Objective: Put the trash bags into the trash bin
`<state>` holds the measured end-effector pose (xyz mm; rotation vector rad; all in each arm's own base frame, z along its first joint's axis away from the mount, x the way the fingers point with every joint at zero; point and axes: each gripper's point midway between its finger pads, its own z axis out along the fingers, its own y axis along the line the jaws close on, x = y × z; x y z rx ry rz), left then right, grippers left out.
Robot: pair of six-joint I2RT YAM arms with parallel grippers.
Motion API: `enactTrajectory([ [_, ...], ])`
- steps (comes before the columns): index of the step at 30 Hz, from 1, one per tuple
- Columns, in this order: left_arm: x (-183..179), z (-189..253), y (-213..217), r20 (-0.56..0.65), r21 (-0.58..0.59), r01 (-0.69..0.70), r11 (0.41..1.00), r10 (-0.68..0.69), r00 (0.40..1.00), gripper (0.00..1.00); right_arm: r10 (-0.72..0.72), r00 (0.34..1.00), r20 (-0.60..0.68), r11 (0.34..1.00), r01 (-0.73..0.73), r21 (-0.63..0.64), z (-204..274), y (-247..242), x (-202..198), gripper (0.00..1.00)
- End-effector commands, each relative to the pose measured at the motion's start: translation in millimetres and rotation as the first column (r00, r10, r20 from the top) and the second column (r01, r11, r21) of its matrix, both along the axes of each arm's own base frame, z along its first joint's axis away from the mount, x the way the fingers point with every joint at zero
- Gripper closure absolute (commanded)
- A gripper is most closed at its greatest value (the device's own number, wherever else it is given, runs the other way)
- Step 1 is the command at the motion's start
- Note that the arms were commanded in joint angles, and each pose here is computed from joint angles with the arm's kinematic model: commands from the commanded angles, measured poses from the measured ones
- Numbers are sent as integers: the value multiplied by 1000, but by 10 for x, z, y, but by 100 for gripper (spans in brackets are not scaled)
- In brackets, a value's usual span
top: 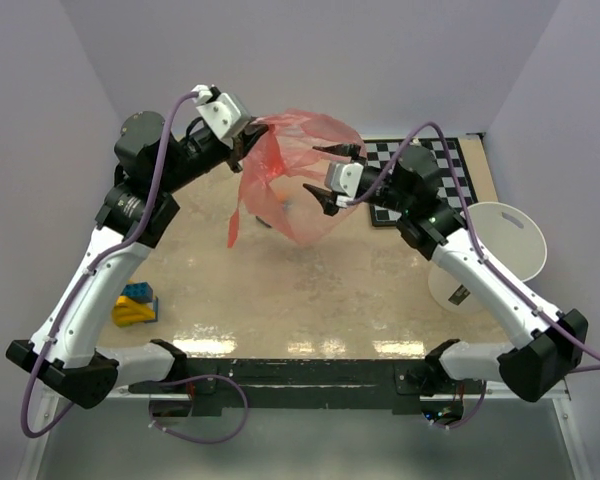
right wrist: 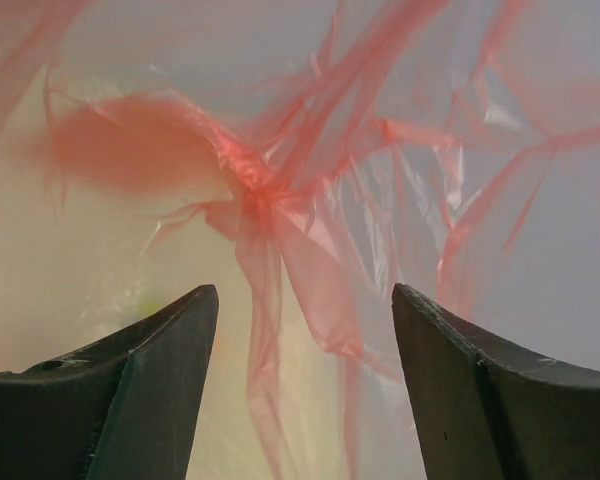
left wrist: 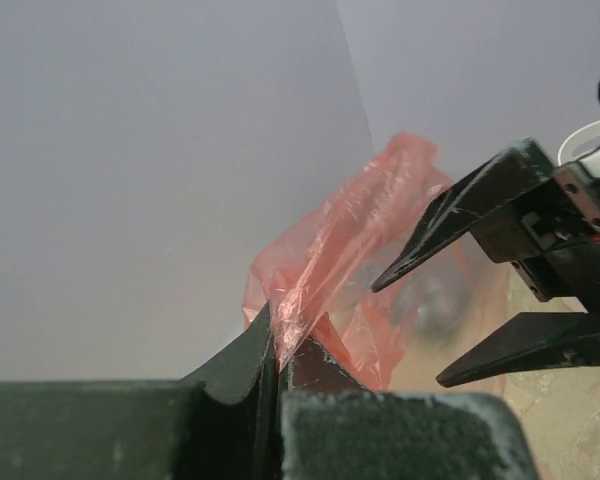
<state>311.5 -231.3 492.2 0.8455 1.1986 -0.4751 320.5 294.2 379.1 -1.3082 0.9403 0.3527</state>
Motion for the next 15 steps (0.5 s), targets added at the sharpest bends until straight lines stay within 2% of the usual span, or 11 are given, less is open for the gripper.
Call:
enactTrajectory([
  [1, -54, 214, 17, 29, -2, 16, 1000, -16, 999, 100, -31, 947, 318, 996, 3, 89, 617, -45, -183, 25],
  [6, -67, 314, -15, 42, 10, 38, 999, -38, 998, 100, -69, 922, 380, 996, 40, 85, 487, 131, -143, 23],
  [10, -87, 359, -4, 56, 29, 39, 999, -40, 998, 100, -135, 912, 386, 990, 114, 77, 351, 299, 15, 31],
  [12, -92, 370, 17, 61, 37, 29, 999, -32, 998, 100, -162, 912, 377, 987, 150, 61, 295, 313, 117, 42],
  [14, -97, 373, 42, 65, 46, 19, 999, -22, 998, 100, -203, 912, 356, 979, 200, 44, 205, 296, 226, 65],
  [15, -93, 362, 54, 66, 53, 11, 999, -15, 998, 100, -224, 910, 348, 973, 228, 31, 154, 278, 281, 73],
])
